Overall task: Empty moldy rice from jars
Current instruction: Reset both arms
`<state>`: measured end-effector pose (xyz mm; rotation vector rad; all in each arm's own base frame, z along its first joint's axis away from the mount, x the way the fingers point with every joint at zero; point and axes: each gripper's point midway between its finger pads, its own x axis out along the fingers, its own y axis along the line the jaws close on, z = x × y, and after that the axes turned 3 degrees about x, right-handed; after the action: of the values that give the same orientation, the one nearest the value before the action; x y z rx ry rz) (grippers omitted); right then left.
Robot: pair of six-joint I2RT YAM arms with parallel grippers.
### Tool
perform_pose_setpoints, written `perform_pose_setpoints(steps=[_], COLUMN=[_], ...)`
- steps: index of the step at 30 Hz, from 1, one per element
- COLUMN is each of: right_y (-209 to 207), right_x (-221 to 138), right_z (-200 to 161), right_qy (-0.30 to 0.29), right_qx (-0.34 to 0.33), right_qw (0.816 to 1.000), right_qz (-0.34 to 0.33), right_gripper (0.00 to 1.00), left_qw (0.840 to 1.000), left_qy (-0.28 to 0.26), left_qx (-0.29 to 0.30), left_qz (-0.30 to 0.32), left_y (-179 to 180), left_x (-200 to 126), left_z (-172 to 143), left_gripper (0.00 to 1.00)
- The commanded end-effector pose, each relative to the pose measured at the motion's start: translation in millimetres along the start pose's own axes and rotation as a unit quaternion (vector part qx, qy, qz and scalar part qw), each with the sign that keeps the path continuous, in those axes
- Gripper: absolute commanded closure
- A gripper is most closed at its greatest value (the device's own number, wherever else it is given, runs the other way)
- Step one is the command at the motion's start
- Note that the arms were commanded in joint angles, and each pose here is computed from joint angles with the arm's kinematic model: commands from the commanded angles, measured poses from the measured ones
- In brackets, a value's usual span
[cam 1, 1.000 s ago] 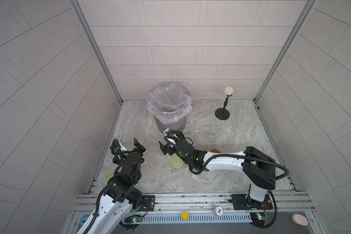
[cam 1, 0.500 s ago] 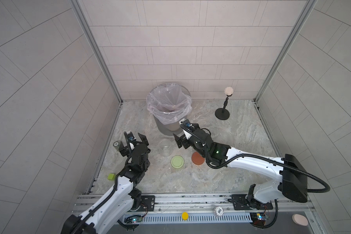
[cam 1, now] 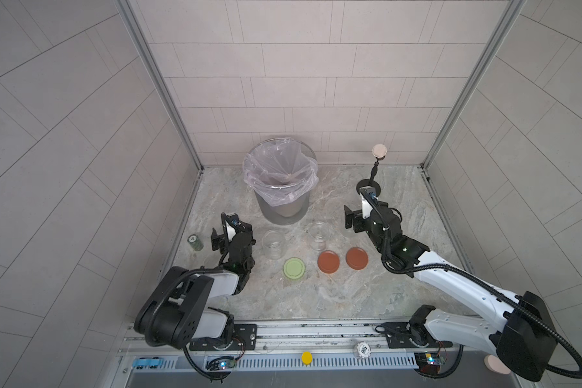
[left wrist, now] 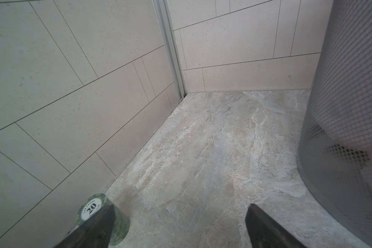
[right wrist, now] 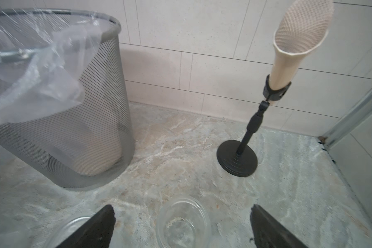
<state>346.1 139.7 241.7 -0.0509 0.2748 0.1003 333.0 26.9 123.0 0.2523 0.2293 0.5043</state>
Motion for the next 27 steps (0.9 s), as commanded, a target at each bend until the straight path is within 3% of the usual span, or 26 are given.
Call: perform_pose_setpoints(steps=[1,6,10,14,22,27], right_y=[-46.8,-93.9,-149.3,-173.6,-188.3,-175.7], right_x=[-1.7,1.1,-3.0,-8.0,18.6,42.7], right_z=[2.5,-29.7,-60.3,-75.5,-116.8,-135.1], right_qy=[-0.017,0.012,0.019,0.003,0.012,0.034], right_qx=[-0.029,-0.038,0.011,0.045,0.039,0.026], right_qw=[0.996,0.99,0.975,0.964,0.958,0.972], right_qz=[-0.088,-0.134,-0.223,-0.262,-0.282,-0.232], right_gripper=[0.0,0.0,0.0,0.0,0.0,0.0], left_qw=[0.998,0.998,0.998,0.998,0.997,0.997], left_qy=[-0.052,-0.043,-0.036,-0.033,-0.022,-0.021], left_qx=[-0.027,-0.008,-0.003,-0.013,-0.014,-0.014], left_qz=[-0.01,-0.035,-0.043,-0.054,-0.068,-0.068], left_y=[-2.3,-16.3,-21.6,-20.1,-26.8,-26.5], left_x=[0.0,5.4,9.6,10.2,19.0,19.4], left_z=[16.6,8.9,3.4,-0.7,-8.9,-9.2], left_gripper=[0.0,0.0,0.0,0.0,0.0,0.0])
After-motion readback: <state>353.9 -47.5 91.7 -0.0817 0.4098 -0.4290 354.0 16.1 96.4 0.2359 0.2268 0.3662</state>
